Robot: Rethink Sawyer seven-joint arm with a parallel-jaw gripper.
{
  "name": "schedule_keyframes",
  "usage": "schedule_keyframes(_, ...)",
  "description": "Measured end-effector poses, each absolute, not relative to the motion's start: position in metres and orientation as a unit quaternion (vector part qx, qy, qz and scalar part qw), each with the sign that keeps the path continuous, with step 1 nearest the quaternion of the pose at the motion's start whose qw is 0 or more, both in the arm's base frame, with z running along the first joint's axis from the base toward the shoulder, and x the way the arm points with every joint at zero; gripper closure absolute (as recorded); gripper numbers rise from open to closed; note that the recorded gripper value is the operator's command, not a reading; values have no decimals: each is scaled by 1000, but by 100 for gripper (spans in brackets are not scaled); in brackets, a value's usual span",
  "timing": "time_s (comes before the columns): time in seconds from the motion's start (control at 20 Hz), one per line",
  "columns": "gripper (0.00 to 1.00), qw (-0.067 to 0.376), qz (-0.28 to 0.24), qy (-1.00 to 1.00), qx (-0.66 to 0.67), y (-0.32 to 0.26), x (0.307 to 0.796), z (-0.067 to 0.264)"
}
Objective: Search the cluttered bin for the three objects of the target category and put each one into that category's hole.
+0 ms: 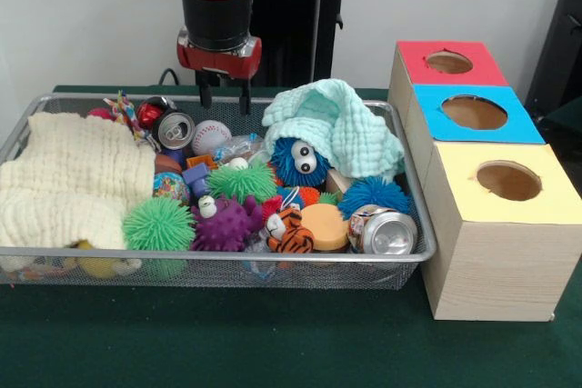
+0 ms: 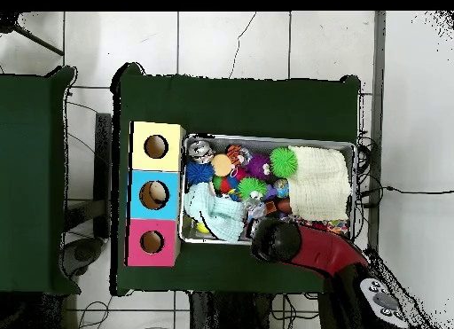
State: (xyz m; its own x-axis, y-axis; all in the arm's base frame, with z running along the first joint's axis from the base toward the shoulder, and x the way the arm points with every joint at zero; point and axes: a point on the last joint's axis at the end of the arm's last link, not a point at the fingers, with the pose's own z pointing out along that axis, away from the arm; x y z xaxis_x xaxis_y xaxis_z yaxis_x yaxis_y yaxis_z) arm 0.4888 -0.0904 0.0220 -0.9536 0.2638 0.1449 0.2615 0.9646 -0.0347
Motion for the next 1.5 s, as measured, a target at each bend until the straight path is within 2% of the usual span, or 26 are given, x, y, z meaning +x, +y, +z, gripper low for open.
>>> schedule_keyframes(0.5, 0, 74, 8, -990, -121, -84, 508, 25)
schedule_keyframes(1.5, 0, 72, 9, -991, -112, -75, 510, 27)
